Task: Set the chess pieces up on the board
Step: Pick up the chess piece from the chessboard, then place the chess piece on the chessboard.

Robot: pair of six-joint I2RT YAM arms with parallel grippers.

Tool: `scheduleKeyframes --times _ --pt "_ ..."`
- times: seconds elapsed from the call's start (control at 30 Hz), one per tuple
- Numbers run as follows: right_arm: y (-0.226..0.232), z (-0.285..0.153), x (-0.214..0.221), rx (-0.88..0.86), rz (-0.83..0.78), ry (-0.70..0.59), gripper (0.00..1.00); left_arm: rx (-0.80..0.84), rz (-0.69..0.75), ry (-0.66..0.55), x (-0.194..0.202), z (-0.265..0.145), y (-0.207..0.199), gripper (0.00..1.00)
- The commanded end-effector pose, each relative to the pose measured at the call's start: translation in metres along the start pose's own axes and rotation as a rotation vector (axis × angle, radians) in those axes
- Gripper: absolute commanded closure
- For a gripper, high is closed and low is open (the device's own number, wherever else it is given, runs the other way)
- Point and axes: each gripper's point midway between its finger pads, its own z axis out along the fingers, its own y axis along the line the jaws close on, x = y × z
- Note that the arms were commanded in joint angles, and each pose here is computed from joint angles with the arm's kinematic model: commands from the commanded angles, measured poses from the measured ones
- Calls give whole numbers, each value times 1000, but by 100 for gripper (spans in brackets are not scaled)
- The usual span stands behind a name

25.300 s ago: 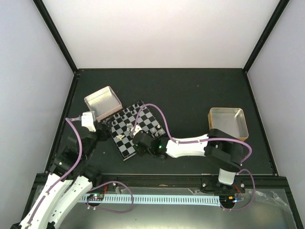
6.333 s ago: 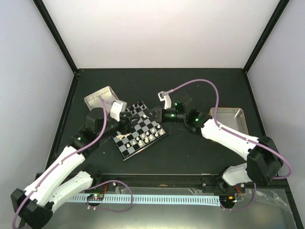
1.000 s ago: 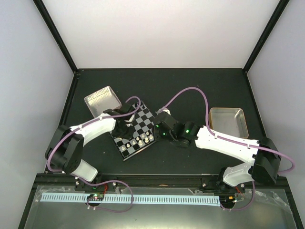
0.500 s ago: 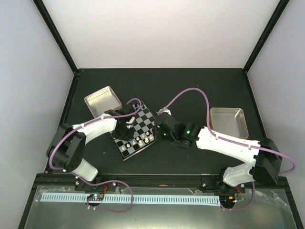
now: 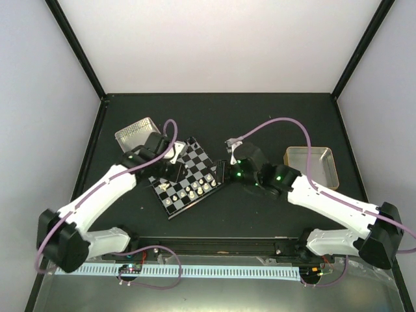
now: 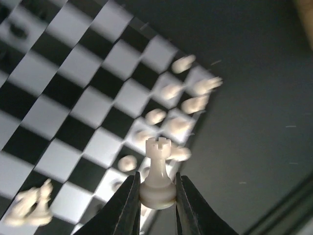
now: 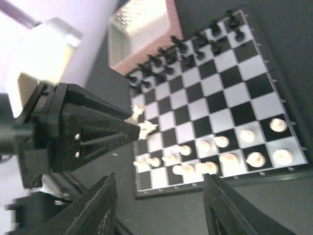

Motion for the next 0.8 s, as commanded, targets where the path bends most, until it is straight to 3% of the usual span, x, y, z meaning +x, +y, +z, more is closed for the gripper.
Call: scheduleKeyframes --times 0.0,0.13,0.33,0.63,0.77 --pt "40 -21 -16 -238 6 -10 46 318 172 -164 -23 -53 -65 86" --pt "65 -35 -25 -358 1 3 39 502 292 -285 -20 -86 -99 86" --pt "84 -35 -30 -407 -20 50 40 622 375 -408 -14 -115 -118 86" --pt "90 -20 -14 -441 -19 155 57 618 410 -431 -9 -121 -118 86" --pt "91 -17 -8 -461 -19 187 73 615 409 -428 -9 -119 -117 86"
